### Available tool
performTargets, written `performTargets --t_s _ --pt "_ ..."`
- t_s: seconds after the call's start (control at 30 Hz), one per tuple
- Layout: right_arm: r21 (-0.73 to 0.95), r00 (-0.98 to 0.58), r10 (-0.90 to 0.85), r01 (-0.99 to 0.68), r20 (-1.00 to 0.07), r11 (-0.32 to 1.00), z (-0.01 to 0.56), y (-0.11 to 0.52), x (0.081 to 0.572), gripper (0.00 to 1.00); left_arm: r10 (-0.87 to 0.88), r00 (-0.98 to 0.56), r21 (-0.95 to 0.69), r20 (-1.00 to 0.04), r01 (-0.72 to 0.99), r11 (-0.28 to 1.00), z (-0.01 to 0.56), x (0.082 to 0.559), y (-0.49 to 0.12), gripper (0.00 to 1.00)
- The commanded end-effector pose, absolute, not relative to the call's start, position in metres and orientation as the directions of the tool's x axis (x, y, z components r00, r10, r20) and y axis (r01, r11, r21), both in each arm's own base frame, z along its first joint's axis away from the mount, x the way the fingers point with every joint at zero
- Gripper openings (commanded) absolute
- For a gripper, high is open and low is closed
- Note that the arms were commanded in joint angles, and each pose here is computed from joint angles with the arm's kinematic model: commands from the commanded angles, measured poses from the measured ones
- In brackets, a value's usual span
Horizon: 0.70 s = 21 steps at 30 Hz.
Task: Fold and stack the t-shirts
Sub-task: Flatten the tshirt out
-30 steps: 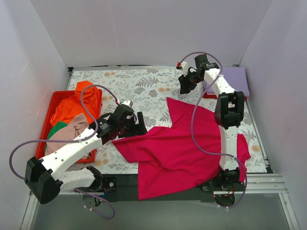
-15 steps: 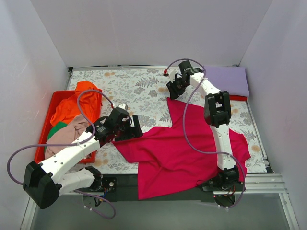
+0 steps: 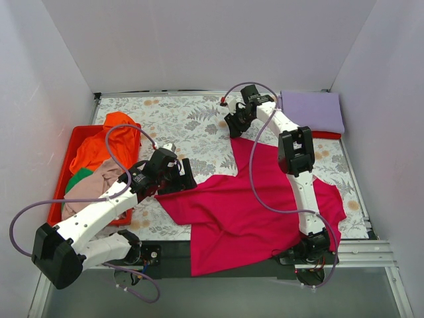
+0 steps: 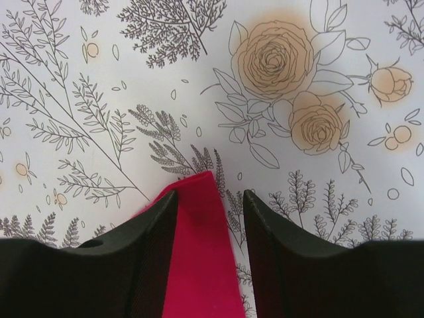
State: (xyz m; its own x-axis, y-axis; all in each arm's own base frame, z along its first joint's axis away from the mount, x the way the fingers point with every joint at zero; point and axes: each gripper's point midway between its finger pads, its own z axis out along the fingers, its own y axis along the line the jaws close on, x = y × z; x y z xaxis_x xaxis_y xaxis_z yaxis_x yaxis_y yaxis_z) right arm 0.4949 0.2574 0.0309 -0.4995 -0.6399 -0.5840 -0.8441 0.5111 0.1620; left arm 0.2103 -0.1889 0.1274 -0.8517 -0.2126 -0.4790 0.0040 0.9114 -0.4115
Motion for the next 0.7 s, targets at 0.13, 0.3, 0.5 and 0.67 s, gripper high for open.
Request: performTargets --t_s 0.13,0.3,0.5,0.67 --pt "0.196 -0.521 -0.634 -0.837 -0.571 0.511 0.016 0.269 0.491 0.37 -0.207 -0.848 -0.415 -0.489 0.017 0.910 0.130 0.209 -0.185 0.85" --pt "0.200 -0.532 -0.639 -0.831 -0.555 0.518 0.012 0.265 0.486 0.05 -0.219 -0.850 -0.412 -0.479 -0.003 0.911 0.124 0.207 -0.182 0.85" --pt "0.118 -0.512 -0.653 -0.828 -0.558 0.548 0.030 0.249 0.496 0.01 -0.266 -0.854 -0.443 -0.448 -0.046 0.895 0.110 0.206 -0.178 0.84" --pt "-0.012 -0.510 -0.625 -0.769 -0.592 0.639 0.071 0.214 0.526 0.01 -0.327 -0.835 -0.448 -0.443 -0.110 0.887 0.106 0.215 -0.166 0.84"
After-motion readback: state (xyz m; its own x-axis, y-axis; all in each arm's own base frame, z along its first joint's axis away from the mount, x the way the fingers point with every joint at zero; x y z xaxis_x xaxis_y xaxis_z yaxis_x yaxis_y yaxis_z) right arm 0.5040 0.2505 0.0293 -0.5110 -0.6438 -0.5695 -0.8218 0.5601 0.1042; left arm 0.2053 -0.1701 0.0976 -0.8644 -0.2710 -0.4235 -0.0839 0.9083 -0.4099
